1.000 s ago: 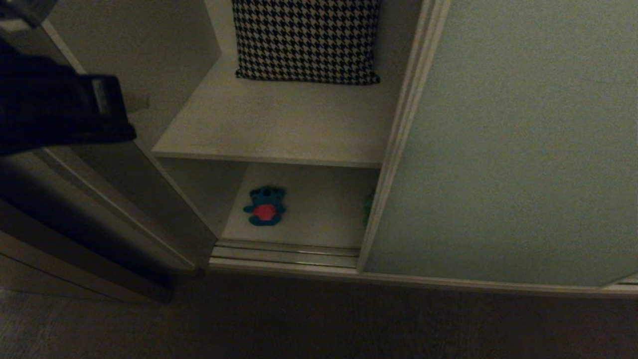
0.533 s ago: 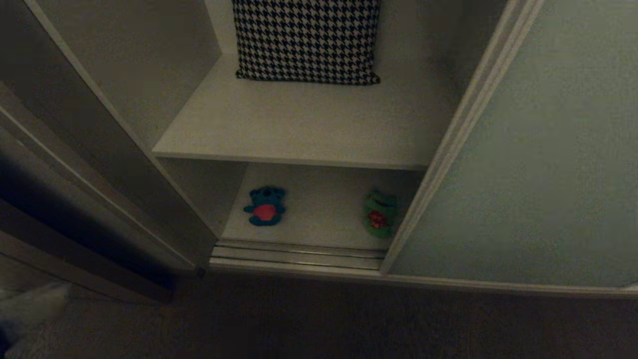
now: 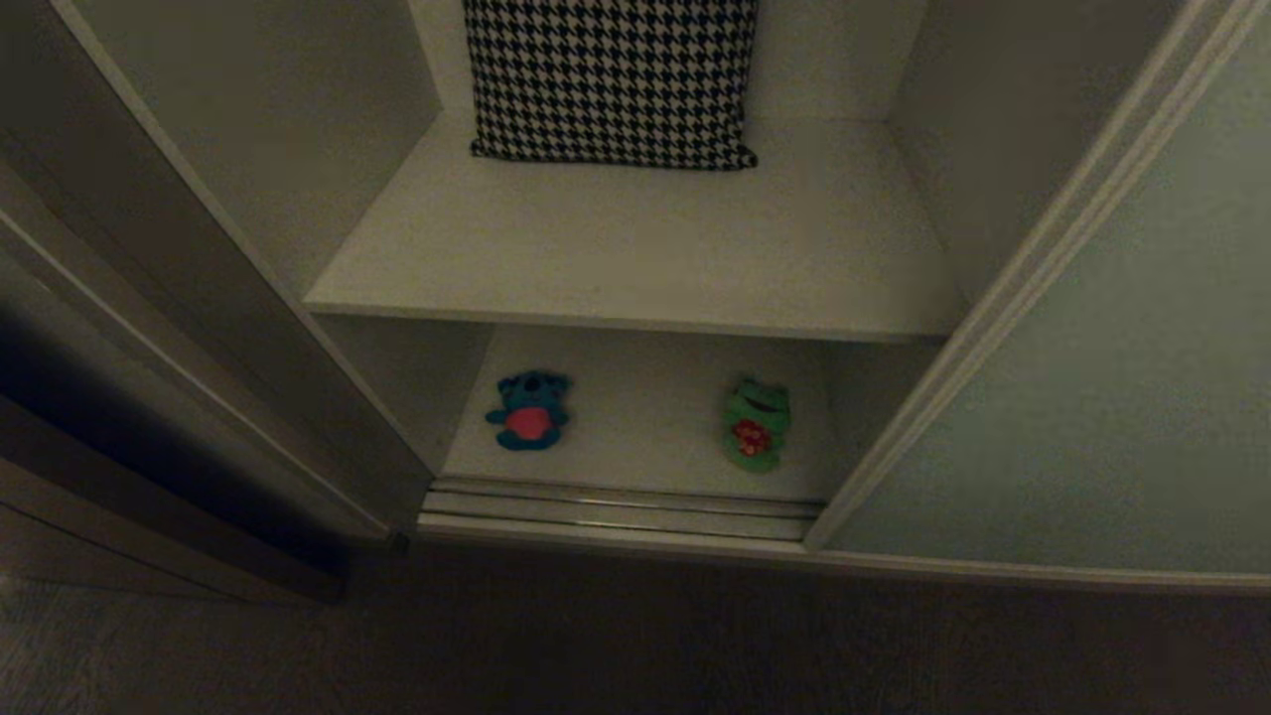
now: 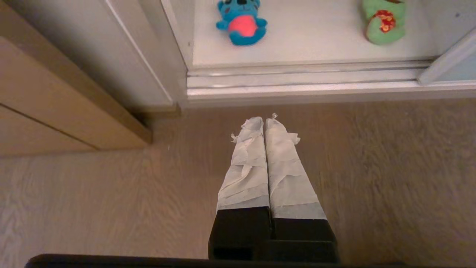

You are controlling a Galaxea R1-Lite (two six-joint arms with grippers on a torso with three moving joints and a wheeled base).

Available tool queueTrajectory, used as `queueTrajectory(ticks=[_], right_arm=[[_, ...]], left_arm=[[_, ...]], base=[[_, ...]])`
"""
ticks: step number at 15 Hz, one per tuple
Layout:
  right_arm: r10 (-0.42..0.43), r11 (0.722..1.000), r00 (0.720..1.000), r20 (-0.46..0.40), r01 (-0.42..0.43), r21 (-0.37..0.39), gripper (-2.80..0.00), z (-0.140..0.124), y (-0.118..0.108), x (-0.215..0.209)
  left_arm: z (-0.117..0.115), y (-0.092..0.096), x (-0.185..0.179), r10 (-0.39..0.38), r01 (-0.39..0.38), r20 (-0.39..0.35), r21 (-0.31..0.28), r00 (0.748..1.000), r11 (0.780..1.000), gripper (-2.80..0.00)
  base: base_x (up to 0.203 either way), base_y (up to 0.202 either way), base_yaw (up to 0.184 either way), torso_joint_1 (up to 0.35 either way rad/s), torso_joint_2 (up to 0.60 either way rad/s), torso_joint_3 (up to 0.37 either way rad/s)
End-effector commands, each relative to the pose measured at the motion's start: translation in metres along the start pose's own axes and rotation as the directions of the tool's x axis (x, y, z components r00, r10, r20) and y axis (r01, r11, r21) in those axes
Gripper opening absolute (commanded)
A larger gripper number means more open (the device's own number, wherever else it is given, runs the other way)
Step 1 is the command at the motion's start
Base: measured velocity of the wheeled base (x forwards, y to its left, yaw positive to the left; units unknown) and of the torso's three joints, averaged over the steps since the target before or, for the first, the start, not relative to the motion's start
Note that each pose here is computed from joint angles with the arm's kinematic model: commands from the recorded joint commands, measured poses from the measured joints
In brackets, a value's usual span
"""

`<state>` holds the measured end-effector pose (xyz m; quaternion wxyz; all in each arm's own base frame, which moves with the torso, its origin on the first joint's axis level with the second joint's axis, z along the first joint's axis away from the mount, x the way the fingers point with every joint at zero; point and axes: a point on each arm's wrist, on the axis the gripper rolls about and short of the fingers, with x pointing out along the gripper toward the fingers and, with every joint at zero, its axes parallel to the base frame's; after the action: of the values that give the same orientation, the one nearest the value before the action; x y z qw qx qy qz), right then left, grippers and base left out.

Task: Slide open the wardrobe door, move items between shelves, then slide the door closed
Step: Open the door

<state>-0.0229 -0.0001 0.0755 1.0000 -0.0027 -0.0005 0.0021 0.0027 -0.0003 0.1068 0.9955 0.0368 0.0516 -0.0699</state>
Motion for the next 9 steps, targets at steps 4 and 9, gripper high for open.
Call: queueTrajectory(ticks=[4,9], right_arm=[[0.0,1.0,1.0,-0.001,0.0,-0.001,-2.8,-0.0004,0.0,0.0001],[-0.001,1.0,1.0,-0.001,0.001,-0.001,-2.8,-0.0005,0.0,0.0001]], left_arm=[[-0.0126,0.001,0.001,0.016,-0.016,-0.023,-0.003,1.0,1.0,-2.8],[-0.0092,0.0011,0.008,0.054,-0.057,-0.079,-0.033,0.995,0.998,-2.8]], base=[[0.0,0.0,0.0,0.0,0.0,0.0],[0.0,0.0,0.0,0.0,0.0,0.0]])
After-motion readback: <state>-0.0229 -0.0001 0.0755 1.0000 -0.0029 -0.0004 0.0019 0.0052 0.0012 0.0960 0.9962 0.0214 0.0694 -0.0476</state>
